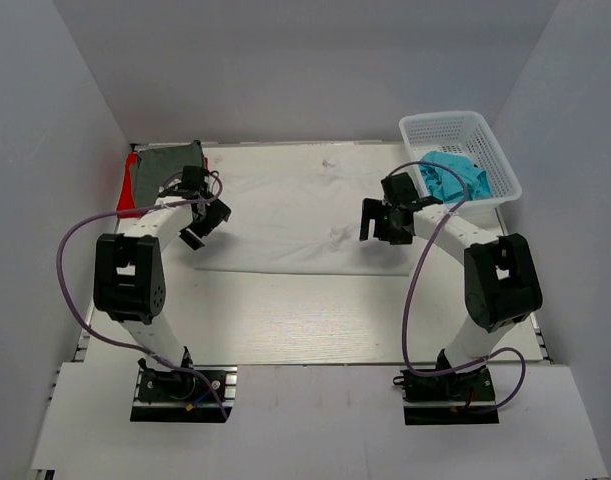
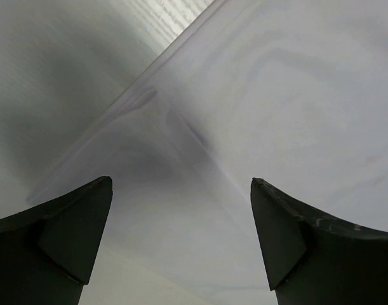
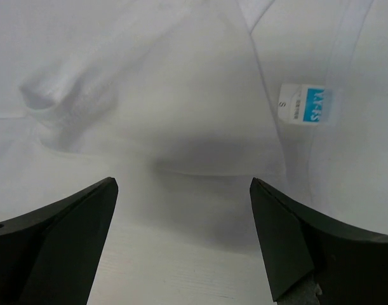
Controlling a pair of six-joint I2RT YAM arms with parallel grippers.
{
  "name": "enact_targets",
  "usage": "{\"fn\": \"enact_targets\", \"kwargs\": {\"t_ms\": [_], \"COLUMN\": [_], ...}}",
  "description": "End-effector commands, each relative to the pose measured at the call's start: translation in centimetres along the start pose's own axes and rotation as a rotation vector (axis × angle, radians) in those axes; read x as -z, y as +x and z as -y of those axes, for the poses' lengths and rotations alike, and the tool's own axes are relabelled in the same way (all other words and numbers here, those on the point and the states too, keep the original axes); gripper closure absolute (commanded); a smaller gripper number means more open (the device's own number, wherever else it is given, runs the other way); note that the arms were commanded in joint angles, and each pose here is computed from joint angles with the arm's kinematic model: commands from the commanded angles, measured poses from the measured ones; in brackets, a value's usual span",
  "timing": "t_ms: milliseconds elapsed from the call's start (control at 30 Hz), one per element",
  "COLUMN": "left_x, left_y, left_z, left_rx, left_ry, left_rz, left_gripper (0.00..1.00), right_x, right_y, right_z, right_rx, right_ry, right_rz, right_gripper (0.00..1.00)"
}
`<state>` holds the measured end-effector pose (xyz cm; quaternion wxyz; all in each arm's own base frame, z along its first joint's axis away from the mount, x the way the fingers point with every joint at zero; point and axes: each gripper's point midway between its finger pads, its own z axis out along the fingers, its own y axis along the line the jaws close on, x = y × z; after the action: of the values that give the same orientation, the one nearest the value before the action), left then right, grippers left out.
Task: Fold and stack the t-shirts
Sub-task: Fold the flattened tshirt in 1/3 of the way
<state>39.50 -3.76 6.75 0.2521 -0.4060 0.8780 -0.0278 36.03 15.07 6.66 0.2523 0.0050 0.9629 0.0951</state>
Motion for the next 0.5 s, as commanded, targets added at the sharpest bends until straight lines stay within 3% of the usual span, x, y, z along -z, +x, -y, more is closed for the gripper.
{"fn": "enact_targets", "kwargs": {"t_ms": [0,267,467], "left_x": [-1.9,-2.1,-0.3], "left_y": [2.5,6.1,11.3], "left_z": [-0.5,-5.7,-11.5], "left_rx": [-0.058,-0.082,-0.117], "left_ry": [-0.029,-0.130,-0.186], "left_rz": [-0.071,-0.133,-0.230], "left_gripper": [0.01,0.01,0.01], "right_x": [-0.7,-1.6,1.9], "right_y": [0.4,7.4,14.5], "right_z": [-1.6,1.0,3.1], "right_rx": [-0.035,-0.108,-0.168], "right_ry": [-0.101,-0.033,-0.013], "right_rz": [0.019,-0.103,-0.153], "right_gripper": [0.10,0.10,0.12]}}
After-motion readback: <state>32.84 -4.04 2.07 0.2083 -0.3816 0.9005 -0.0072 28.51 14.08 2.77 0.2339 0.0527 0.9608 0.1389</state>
